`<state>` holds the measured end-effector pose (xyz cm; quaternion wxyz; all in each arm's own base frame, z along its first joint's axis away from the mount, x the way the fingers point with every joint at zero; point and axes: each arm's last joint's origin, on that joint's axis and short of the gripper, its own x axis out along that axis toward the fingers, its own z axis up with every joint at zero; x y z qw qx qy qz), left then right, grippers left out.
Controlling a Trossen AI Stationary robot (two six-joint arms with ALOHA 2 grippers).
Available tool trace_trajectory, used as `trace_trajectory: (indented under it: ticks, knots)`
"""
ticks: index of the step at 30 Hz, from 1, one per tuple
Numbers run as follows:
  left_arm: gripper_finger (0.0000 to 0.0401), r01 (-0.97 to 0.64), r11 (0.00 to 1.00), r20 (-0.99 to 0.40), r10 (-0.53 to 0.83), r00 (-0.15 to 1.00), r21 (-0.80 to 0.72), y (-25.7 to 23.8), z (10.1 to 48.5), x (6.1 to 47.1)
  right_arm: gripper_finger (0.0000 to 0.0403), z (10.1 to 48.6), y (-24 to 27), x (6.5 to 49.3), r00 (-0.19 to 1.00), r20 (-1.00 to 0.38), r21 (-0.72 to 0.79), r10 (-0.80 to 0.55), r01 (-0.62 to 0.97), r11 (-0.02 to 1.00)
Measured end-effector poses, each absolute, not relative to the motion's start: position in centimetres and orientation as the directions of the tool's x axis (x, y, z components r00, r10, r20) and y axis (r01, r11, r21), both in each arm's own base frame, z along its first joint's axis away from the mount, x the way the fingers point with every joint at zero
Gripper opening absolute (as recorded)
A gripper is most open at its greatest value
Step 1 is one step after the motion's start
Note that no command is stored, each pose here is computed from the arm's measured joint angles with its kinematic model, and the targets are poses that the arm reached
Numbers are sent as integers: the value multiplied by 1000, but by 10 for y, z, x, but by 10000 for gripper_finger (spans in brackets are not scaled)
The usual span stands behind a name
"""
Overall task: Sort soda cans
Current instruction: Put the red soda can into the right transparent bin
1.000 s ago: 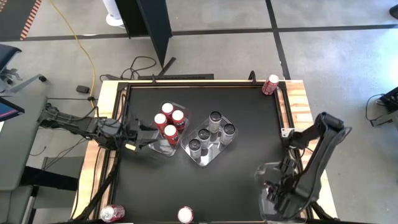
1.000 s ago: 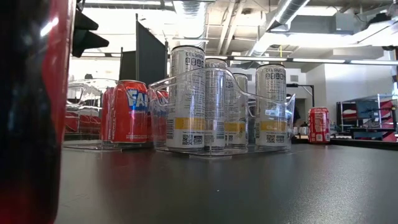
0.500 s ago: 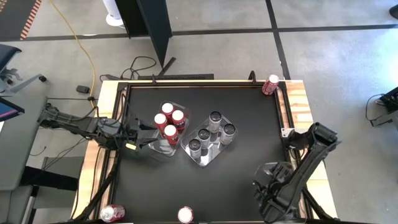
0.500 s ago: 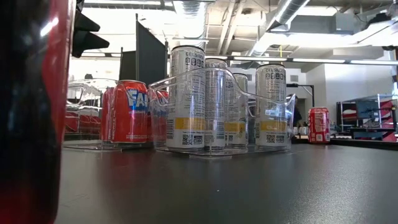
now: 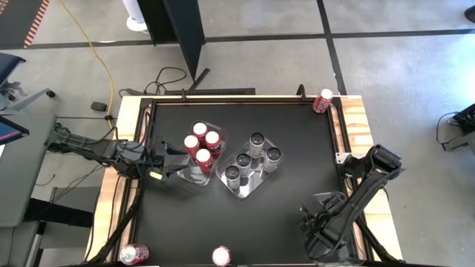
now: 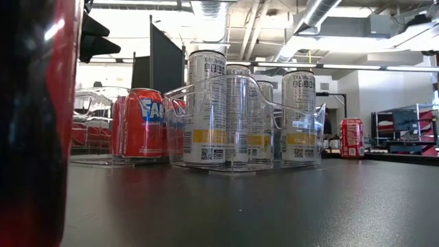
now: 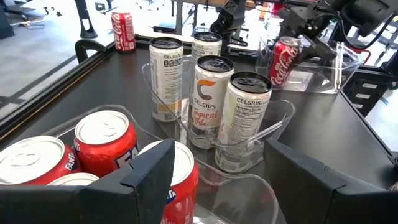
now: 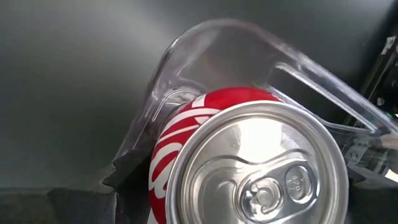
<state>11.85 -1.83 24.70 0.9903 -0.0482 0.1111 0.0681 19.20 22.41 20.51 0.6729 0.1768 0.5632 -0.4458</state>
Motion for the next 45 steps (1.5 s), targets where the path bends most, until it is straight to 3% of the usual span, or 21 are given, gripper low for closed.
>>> trace_trajectory:
  ticks: [18,45]
  knots:
    - [239,-150,987,-302,127,945,-51,-21,238,130,319,200,213,203,-24,-906,-192,-423,913,360]
    - [239,-149,987,-300,127,945,-52,-21,238,131,315,197,147,264,88,-821,-80,-564,961,266]
